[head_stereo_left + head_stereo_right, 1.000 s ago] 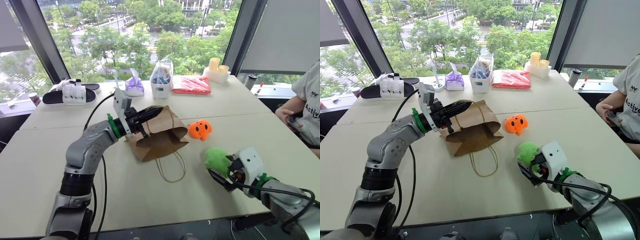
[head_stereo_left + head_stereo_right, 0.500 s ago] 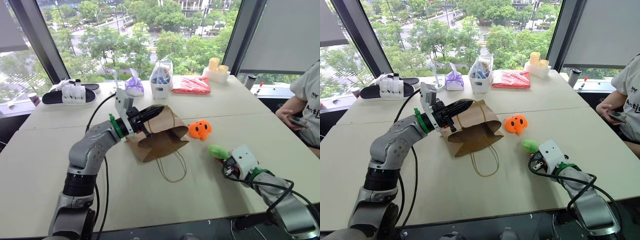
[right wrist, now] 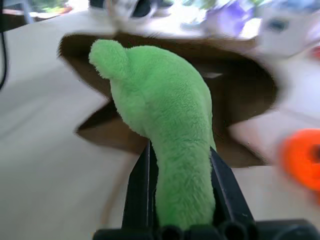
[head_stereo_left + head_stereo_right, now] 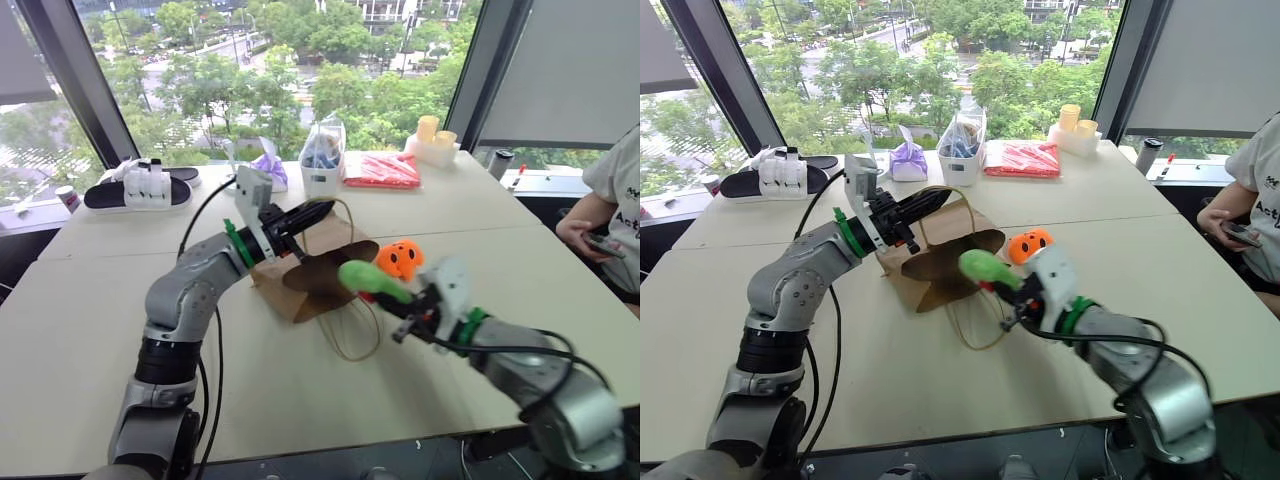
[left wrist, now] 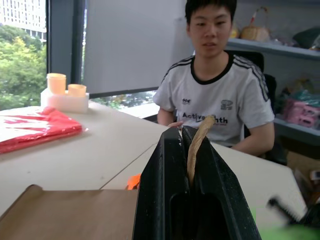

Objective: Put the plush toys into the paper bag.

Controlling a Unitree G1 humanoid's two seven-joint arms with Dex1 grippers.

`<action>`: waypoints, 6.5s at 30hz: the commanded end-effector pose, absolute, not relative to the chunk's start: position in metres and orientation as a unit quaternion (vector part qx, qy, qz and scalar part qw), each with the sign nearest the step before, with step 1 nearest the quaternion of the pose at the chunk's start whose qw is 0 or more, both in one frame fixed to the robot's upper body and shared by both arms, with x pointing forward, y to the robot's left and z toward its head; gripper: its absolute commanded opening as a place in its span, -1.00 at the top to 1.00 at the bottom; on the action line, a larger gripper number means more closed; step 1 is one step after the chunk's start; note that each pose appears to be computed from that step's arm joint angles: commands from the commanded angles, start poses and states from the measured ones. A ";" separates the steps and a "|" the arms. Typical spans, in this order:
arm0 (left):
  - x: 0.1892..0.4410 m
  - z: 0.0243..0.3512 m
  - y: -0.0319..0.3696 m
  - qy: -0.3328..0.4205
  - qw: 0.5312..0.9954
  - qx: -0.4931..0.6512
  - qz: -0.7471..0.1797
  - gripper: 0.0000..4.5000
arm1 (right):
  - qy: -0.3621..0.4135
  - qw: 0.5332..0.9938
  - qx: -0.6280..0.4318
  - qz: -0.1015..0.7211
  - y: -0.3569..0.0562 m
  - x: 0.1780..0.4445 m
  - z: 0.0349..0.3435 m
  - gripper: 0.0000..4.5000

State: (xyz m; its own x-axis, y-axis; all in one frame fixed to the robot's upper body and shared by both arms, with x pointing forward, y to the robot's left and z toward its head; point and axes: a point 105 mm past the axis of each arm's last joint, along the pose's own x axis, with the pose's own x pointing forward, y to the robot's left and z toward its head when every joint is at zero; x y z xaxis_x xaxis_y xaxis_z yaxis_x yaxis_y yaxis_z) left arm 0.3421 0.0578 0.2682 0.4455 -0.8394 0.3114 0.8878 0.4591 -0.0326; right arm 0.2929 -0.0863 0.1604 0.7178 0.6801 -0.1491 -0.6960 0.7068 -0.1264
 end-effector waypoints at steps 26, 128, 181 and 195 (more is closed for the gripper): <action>0.340 0.276 0.068 -0.152 0.862 -0.143 -0.462 1.00 | -0.059 0.906 -0.117 0.402 -0.042 0.342 0.201 -0.99; 0.337 0.286 0.062 -0.157 0.838 -0.165 -0.496 1.00 | 0.131 0.955 -0.044 0.262 -0.128 0.312 0.099 -1.00; 0.357 0.260 0.107 -0.093 0.858 -0.143 -0.485 -1.00 | -0.074 0.937 -0.060 0.335 -0.128 0.320 0.280 -0.96; 0.321 0.215 0.129 0.015 0.843 -0.128 -0.522 -1.00 | -0.103 0.977 0.025 0.186 -0.213 0.322 0.288 -0.96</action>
